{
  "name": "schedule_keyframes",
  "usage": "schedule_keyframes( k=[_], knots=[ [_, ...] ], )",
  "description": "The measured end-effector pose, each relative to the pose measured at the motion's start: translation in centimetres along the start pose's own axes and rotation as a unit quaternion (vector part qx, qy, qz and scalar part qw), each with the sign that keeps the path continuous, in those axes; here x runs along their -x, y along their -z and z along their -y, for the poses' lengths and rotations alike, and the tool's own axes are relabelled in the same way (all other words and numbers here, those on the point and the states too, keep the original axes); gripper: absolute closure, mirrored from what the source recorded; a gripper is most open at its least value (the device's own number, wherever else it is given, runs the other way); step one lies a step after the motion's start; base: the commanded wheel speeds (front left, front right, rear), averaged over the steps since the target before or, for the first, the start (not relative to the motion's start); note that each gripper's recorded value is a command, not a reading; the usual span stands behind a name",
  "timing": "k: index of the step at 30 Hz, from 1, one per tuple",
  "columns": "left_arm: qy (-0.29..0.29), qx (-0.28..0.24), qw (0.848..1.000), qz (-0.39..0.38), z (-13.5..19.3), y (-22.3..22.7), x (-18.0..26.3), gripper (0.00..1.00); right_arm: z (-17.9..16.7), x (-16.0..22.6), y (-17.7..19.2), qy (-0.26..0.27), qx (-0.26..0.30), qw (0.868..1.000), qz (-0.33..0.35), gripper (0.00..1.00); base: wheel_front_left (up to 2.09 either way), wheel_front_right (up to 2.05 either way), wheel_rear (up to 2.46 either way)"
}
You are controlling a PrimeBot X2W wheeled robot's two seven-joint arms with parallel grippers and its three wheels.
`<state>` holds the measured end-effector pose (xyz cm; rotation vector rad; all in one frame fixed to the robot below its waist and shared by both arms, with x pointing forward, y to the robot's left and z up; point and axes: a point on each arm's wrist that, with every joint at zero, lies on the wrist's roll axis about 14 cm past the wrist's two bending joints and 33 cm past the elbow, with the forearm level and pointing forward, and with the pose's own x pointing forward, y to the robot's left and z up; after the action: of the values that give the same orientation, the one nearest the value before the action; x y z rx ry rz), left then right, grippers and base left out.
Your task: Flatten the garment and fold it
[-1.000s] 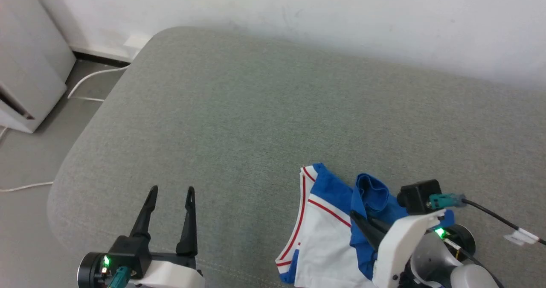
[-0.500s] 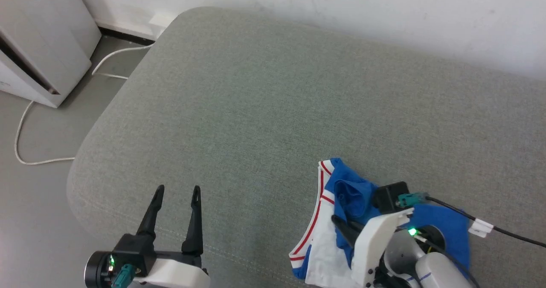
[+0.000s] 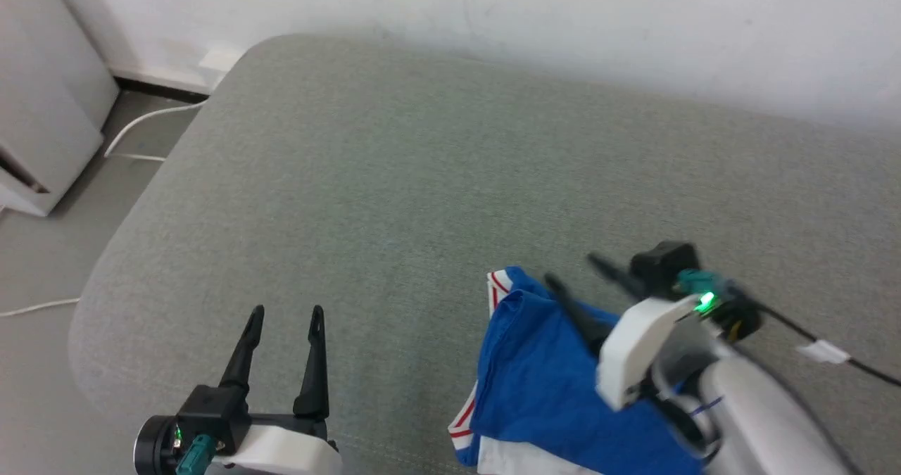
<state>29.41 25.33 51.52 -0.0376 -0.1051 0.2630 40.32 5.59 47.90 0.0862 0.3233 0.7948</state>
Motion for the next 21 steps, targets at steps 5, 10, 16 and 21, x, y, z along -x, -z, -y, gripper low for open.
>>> schedule_keyframes(
  k=[5, 10, 16, 21],
  knots=[
    [0.029, 0.006, 1.0, 0.01, 1.8, -0.5, -1.0, 0.0, 7.5, 3.4, -5.8, 0.09, 0.168, 0.978, 0.083, 0.0, 0.0, 0.0, 0.0],
    [0.059, 0.012, 0.998, 0.021, 3.7, -1.0, -2.0, 0.0, 12.4, 8.6, -10.3, 0.177, 0.228, 0.944, 0.157, 0.0, 0.0, 0.0, 0.0],
    [0.096, 0.019, 0.995, 0.029, 6.2, -1.3, -2.9, 0.0, 14.6, 15.2, -10.1, 0.261, 0.177, 0.923, 0.221, 0.0, 0.0, 0.0, 0.0],
    [0.123, 0.017, 0.992, 0.028, 7.8, -1.2, -3.4, 0.0, 13.8, 18.6, -7.6, 0.299, 0.129, 0.914, 0.243, 0.0, 0.0, 0.0, 0.0]
  ],
)
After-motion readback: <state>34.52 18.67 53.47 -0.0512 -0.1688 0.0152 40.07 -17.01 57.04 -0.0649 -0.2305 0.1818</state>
